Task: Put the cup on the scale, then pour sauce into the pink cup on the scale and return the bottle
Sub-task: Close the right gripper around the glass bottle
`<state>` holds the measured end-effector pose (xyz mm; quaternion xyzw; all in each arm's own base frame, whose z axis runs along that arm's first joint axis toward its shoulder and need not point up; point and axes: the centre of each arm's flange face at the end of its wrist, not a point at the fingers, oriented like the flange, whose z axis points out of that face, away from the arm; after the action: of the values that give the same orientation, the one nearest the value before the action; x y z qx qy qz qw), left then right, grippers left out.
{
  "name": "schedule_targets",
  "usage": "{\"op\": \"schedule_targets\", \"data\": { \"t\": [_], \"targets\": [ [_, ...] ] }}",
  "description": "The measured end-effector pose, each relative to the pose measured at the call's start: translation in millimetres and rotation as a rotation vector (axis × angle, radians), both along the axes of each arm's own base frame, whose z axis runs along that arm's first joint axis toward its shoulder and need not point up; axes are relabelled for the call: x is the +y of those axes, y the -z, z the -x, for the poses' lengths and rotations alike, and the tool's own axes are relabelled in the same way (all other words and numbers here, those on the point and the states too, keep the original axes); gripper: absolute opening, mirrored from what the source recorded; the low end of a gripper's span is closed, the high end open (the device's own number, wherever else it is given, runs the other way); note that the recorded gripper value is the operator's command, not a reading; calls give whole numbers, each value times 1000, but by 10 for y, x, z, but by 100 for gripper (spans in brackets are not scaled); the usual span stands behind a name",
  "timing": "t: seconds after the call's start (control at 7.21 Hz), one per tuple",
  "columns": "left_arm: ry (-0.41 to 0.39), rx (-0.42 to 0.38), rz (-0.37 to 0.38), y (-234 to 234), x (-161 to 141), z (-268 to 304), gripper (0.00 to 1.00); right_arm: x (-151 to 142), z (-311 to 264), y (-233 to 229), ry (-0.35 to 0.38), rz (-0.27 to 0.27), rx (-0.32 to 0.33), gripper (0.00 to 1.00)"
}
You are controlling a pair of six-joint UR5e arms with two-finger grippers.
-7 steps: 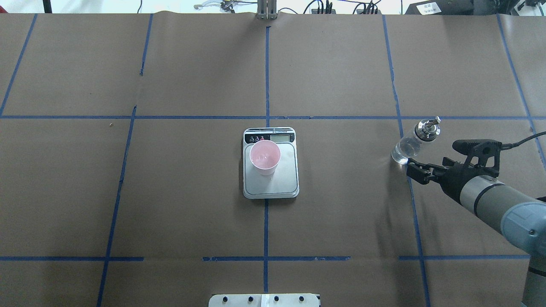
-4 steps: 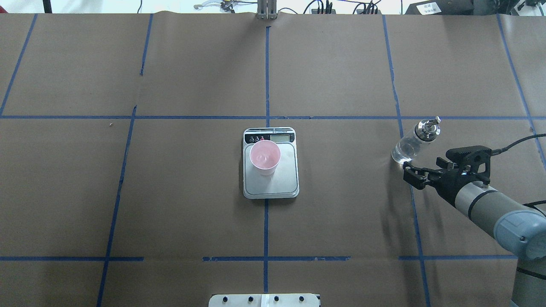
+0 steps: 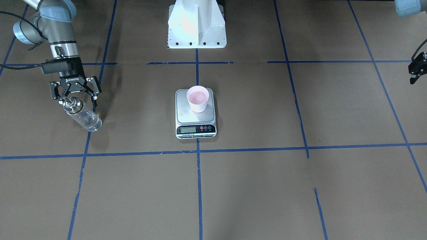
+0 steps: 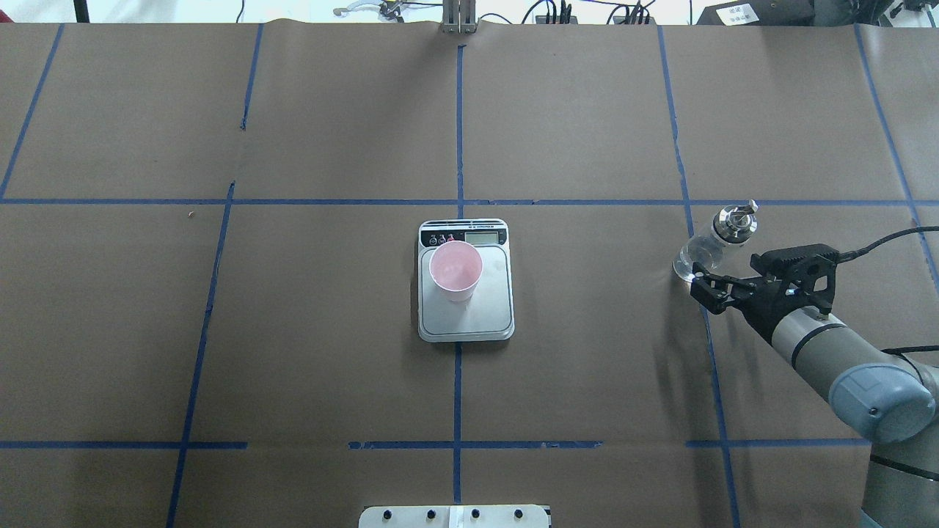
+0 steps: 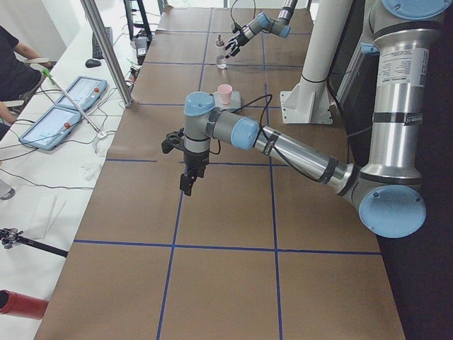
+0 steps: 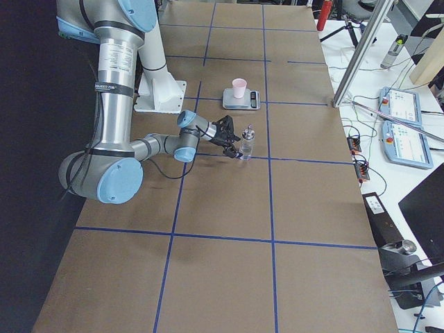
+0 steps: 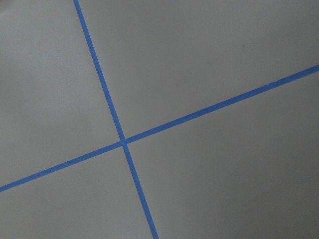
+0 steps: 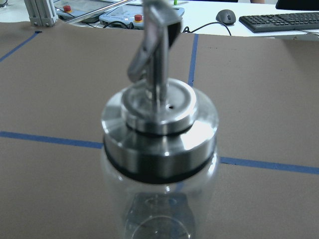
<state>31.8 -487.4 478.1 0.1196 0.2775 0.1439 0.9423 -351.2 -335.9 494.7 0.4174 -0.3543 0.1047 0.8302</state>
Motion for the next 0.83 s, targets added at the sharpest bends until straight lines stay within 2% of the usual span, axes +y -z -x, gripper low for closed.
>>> {"op": "schedule_targets", "data": {
  "t": [0.28, 0.83],
  "targets": [
    [5, -1, 0, 0, -2, 20, 100, -49, 58, 94, -29, -21, -14, 100],
    [16, 0, 0, 11, -9, 56, 100, -82, 134, 71, -34, -21, -12, 100]
  ]
}}
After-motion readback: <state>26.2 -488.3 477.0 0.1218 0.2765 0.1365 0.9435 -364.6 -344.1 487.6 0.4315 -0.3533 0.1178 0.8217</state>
